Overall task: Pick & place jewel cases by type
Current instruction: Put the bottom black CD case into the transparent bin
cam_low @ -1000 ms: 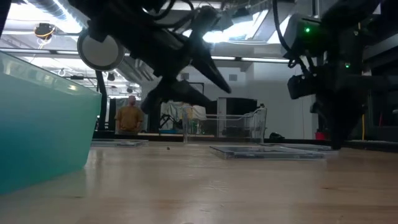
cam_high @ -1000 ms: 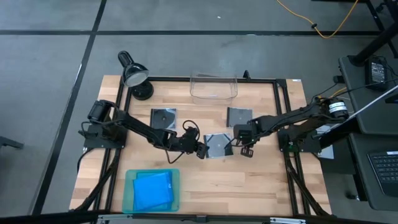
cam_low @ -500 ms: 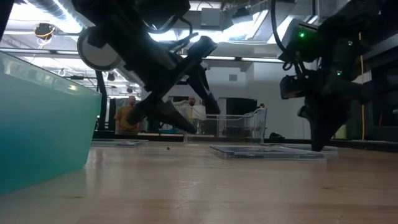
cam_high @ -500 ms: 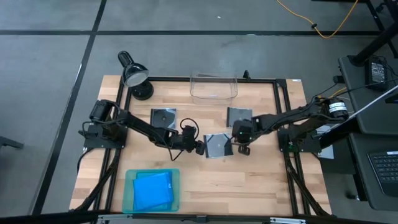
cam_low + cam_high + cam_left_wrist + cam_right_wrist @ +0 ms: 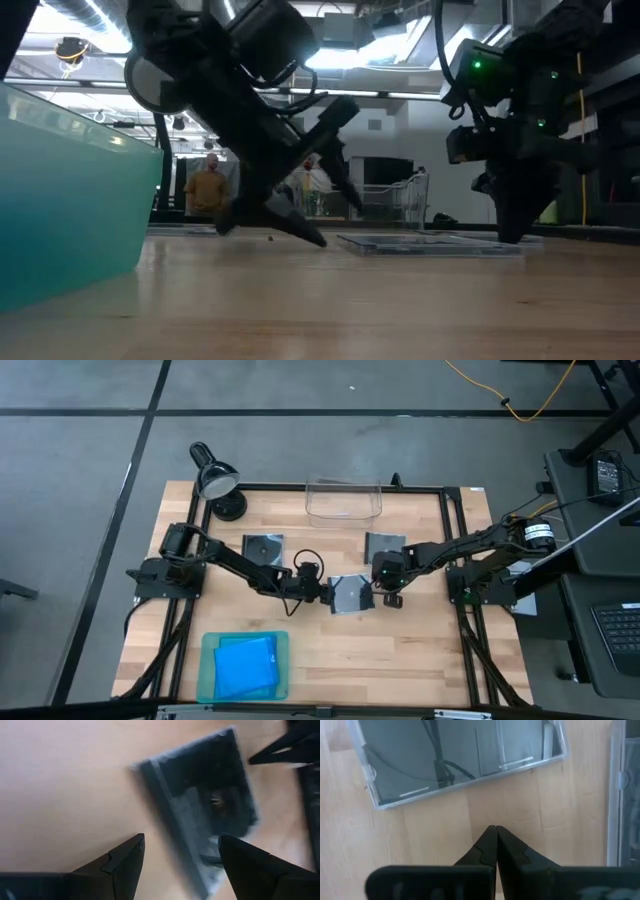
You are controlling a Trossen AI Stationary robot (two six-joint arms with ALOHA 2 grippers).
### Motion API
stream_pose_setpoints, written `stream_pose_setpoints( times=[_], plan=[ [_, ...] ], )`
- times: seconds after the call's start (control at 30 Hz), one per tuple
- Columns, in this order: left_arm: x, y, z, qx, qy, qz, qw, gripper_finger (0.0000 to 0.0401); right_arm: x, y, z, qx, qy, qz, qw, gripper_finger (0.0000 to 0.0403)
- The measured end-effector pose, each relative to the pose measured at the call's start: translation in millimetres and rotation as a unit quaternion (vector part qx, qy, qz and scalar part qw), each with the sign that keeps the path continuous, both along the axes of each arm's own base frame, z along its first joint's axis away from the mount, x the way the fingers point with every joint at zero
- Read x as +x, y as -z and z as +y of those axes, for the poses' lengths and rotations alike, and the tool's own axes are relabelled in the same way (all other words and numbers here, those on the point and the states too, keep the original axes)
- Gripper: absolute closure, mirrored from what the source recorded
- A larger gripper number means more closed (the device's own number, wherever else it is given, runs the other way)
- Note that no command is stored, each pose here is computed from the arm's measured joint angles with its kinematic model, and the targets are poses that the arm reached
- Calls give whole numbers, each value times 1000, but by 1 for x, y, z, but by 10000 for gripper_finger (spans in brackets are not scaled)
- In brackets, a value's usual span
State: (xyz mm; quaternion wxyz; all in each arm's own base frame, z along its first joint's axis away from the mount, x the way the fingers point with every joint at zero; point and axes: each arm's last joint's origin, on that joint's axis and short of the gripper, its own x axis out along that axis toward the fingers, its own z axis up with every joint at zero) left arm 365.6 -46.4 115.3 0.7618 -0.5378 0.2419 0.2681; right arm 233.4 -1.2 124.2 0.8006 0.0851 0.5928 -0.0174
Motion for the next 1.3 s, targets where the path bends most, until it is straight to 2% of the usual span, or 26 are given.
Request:
stream_pose_setpoints(
  times=[0.23, 0.47, 0.83, 1.0, 1.3],
  plan=[
    [9, 12, -2, -28, 3, -34, 999, 156, 3, 0, -1, 4, -9, -16, 1000, 395],
    [10, 13, -1, -36, 0, -41, 999, 156, 8, -1, -5, 22, -9, -47, 999, 395],
    [12, 11, 2, -13, -17, -62, 998, 156, 10, -1, -7, 17, -19, -57, 998, 395],
    [12, 12, 2, -25, -15, -58, 998, 157, 10, -1, -7, 16, -19, -57, 998, 395],
    [12, 1, 4, 26, -4, -74, 997, 159, 9, -1, -7, 14, -26, -57, 998, 395]
  ],
)
